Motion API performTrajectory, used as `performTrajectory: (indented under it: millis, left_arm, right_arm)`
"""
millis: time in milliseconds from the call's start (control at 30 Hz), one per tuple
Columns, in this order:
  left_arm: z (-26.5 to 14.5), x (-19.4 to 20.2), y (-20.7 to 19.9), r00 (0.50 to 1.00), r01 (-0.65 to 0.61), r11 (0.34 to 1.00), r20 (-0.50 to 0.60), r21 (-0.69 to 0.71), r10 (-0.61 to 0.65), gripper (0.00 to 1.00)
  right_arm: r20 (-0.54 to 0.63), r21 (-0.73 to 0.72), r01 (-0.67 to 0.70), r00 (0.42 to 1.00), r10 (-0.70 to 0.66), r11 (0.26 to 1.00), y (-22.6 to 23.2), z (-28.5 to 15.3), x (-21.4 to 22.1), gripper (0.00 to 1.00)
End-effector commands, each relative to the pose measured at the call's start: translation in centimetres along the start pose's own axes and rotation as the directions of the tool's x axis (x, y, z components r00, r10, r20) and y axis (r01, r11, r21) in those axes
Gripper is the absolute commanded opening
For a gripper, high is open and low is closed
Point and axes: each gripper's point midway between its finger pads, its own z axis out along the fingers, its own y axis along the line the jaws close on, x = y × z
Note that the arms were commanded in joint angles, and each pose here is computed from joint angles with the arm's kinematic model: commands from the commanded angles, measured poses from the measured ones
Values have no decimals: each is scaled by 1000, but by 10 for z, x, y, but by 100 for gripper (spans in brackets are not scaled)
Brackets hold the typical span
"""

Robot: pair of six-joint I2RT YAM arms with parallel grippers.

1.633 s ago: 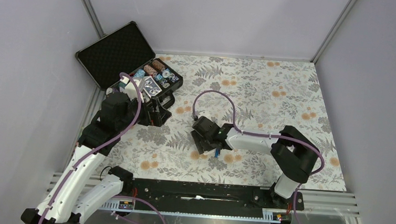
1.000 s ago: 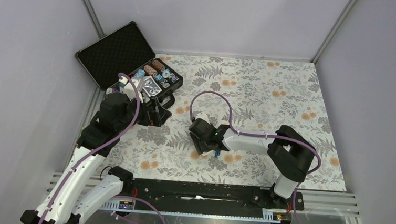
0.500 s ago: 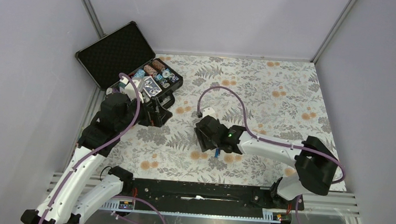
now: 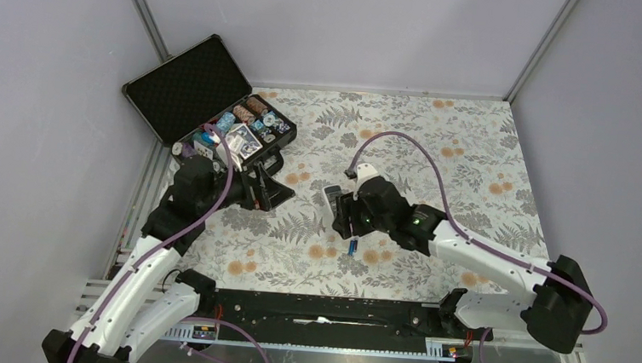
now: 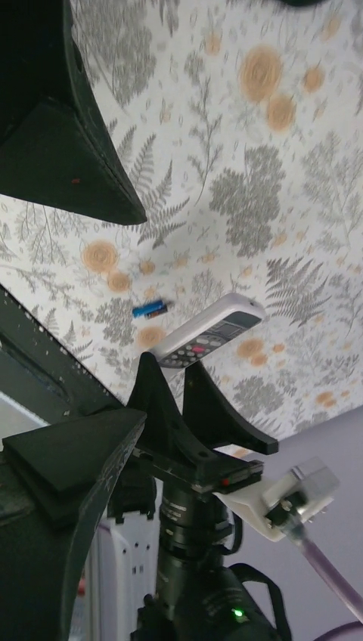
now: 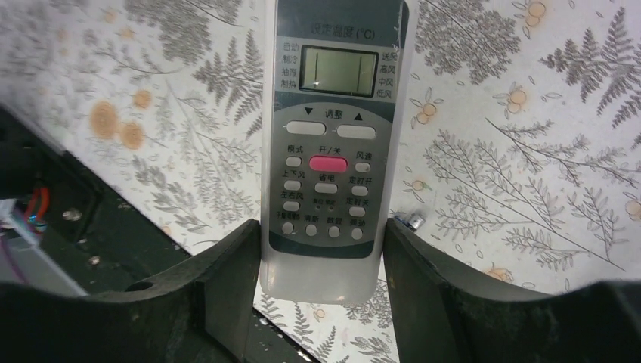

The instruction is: Load the batteries into the remote control

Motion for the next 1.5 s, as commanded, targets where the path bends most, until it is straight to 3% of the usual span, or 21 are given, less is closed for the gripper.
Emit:
performTrajectory:
  millis: [0,367,633,967,1467]
  left_arm:
    - [6,-10,-32,997,47,977,49,206,-58,99]
    - [12,-1,-55,985,154,892,7,425,-174,99]
    - [4,-3,-72,981,167,828,-3,535,-196,99]
    - [-5,-6,-89,972,207,742,-47,638,-231,99]
    - [-8,-10,-99,953,276,670,-107,689,-283,99]
  right_arm:
    - [45,-224,-40,998,51,974,28,-20,-20,0]
    - [39,-533,-132,983,180,836,60,-65,-43,0]
    - [15,-728,-168,965,261,665,81,-99,-63,0]
    - [-51,-868,-180,960,277,463,105,-129,-66,0]
    - [-48,-862,-174,963,266,476,105,-118,-72,0]
